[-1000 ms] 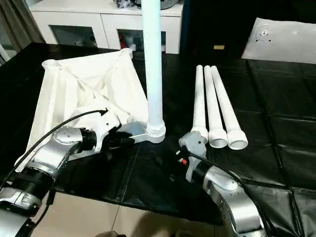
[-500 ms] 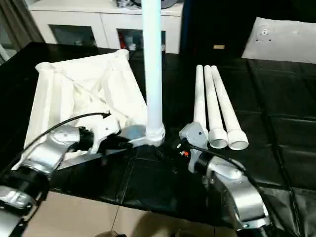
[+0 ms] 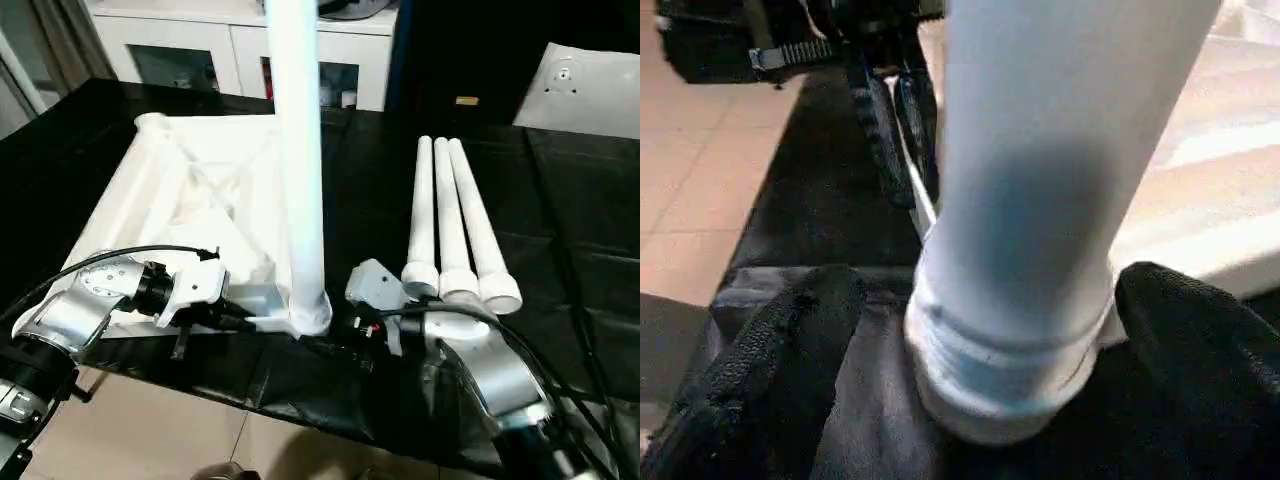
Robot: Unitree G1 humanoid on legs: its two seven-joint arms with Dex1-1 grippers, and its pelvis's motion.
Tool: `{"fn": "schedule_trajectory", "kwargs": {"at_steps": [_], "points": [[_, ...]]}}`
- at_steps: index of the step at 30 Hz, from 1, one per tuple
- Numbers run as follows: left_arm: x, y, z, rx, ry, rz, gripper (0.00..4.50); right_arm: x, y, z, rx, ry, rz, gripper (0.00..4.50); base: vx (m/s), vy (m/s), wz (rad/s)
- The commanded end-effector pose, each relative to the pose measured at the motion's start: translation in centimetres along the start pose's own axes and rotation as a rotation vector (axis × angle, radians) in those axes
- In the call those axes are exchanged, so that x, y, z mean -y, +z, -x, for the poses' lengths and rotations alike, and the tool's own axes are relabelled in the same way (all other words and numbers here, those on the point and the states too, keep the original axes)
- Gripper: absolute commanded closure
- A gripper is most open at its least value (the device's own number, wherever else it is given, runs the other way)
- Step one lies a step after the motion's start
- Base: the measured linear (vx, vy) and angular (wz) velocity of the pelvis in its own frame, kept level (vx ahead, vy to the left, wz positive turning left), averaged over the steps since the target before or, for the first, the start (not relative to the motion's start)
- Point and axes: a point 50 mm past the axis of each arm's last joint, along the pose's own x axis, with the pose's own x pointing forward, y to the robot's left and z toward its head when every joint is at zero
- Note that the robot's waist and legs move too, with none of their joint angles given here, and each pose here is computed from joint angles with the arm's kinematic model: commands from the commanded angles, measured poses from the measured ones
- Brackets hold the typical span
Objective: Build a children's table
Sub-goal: Rotate leg to tighten
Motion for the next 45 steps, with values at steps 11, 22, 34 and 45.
{"fn": "schedule_trajectory", "kwargs": {"at_steps": [11,22,34,45], "points": [[-0.1,0.6,-0.2,-0.017,-0.058,-0.068,4.5,0.5,0.0,-0.8,0.039,0.052,-0.048,1.28,0.0,0.0,0.0],[-0.4,0.6,-0.4,0.024,0.01,-0.004,4.5,-0.8,-0.8,-1.1,0.065,0.056,-0.154,1.76,0.0,0.0,0.0],[-4.4,3.7,-3.6,0.145,0.584,0.255,4.5,-0.6,-2.6,-5.9,0.101,-0.606,-0.455,1.78,0.0,0.0,0.0],[-4.2,5.3,-5.2,0.151,0.647,0.258,4.5,0.7,-2.0,-6.7,0.1,-0.797,-0.451,0.74,0.0,0.0,0.0]]}}
